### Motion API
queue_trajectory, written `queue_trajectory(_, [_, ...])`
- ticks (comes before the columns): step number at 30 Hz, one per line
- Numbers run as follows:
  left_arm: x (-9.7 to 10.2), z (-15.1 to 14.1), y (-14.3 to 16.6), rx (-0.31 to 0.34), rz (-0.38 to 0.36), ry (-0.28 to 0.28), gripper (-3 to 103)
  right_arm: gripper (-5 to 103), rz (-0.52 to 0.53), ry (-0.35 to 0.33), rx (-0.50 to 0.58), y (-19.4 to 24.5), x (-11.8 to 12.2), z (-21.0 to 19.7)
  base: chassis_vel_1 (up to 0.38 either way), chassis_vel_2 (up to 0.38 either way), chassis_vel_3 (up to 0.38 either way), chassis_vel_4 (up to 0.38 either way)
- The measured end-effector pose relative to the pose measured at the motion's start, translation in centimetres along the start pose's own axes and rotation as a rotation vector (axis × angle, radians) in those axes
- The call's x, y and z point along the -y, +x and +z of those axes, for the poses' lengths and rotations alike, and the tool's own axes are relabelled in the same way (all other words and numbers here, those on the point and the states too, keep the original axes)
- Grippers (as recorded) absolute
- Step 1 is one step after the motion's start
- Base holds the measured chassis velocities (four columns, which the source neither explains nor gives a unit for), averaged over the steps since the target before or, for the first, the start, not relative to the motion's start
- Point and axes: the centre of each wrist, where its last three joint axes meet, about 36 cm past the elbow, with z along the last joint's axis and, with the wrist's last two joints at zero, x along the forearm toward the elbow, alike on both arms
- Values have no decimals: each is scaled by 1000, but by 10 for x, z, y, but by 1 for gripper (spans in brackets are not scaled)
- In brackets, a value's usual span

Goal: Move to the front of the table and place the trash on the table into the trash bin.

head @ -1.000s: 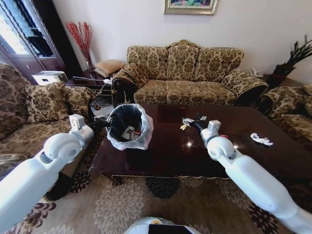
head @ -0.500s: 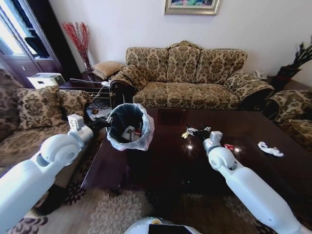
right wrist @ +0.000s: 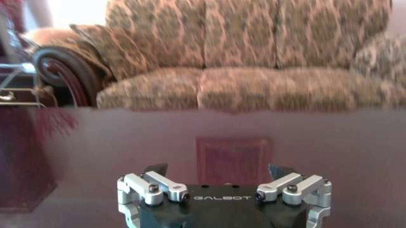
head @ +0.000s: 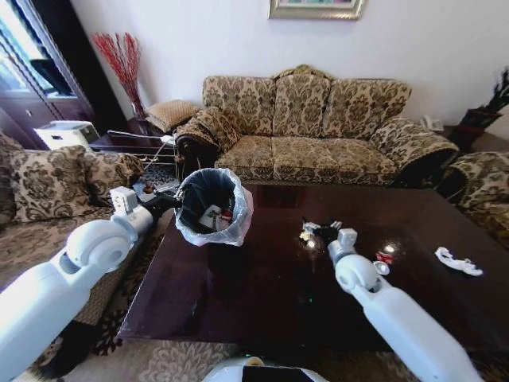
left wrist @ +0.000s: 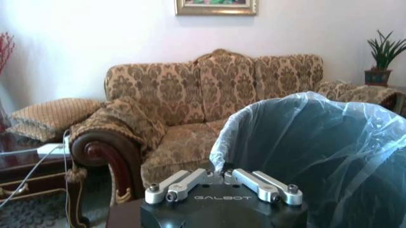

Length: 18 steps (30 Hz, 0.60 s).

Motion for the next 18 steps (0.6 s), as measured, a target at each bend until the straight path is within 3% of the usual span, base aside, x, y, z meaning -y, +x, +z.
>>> queue_trajectory(8, [-3, -1, -1, -1, -9, -9, 3, 100, 37, -65, -17, -50, -21, 17, 0, 0, 0, 0])
queue_trajectory(18, [-7, -4, -2, -3, -12, -16, 3, 100, 123, -123, -61, -67, -27, 26, 0, 0, 0, 0])
